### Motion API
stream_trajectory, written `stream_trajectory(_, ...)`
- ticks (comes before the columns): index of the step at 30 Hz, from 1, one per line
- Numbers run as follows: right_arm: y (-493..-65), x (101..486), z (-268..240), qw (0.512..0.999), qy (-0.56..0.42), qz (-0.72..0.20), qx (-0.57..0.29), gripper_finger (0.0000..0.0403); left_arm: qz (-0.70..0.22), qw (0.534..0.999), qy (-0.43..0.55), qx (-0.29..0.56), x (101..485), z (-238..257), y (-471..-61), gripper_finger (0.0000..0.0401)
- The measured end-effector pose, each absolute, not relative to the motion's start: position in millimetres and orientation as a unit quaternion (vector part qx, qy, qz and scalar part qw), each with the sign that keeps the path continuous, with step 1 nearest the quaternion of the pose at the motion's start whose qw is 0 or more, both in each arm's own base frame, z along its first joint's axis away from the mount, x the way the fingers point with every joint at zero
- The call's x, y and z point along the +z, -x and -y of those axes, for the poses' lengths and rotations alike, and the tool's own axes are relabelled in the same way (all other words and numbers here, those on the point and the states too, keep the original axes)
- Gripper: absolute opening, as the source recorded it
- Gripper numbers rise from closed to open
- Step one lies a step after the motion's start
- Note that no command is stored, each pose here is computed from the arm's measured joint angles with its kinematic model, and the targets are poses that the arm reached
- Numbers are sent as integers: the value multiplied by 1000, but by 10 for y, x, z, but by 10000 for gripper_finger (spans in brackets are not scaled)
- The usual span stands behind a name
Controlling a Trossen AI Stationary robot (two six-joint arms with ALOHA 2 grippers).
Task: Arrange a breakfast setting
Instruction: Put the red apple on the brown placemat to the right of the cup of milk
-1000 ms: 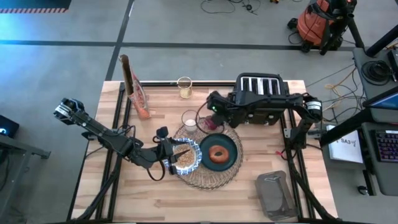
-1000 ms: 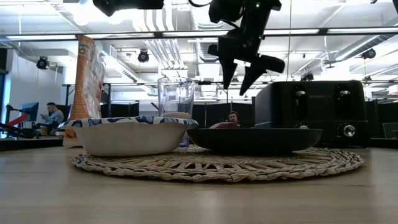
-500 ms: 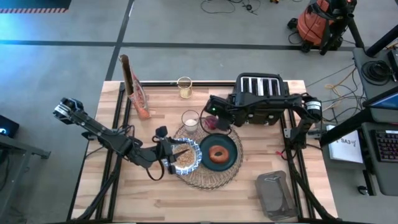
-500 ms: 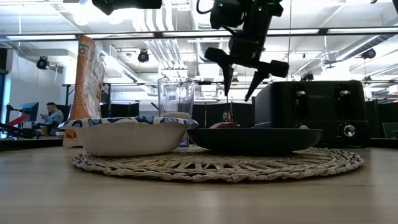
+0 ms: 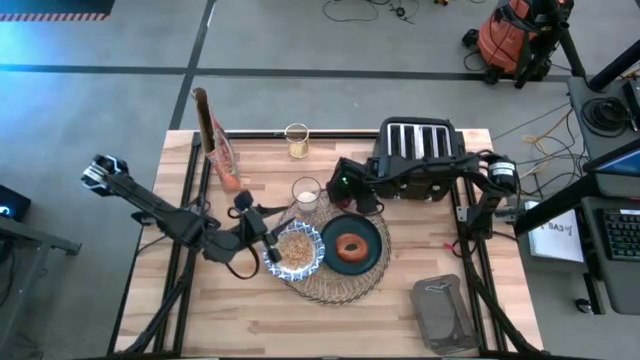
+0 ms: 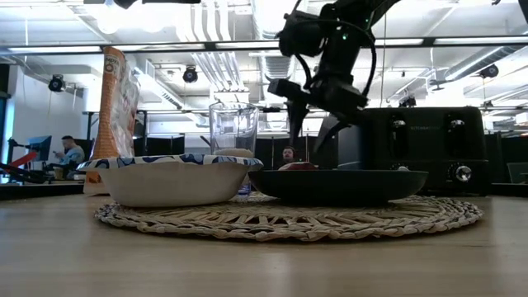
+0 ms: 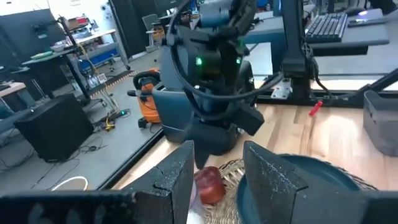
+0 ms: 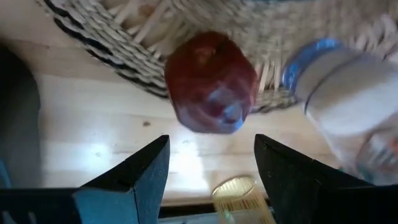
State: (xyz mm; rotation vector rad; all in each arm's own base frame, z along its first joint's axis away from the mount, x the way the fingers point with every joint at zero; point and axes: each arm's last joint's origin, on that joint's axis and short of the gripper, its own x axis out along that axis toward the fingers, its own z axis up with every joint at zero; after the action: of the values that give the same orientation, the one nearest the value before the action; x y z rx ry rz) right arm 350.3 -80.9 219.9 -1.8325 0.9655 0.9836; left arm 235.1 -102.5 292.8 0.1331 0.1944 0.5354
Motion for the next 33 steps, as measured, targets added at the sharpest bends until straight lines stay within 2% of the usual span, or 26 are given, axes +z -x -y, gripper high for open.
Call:
stream_trajectory(3,-3488,2169,853,403,733,-360,413,223,-91,958,-67,264,2975,1006,-2317,123)
stream_trajectory(9,-3529,2072,934,427,725,-339,422,223,-81,951,-74,289,3056,956,-2252,123)
stream_trajectory(17,-3629,1852,989,398,733,-328,444,223,-83,949,-84,293,3077,937,-2224,123)
stream_trajectory(23,-3665,1825,1018,425,725,-341,422,218,-90,946,-92,298,3060,934,-2222,123)
stream_trajectory(27,-3666,1827,1018,459,703,-362,405,193,-90,946,-94,298,3059,933,-2221,123)
stream_trajectory(33,-3663,1826,1018,505,669,-391,381,134,-92,945,-96,298,3055,933,-2220,123)
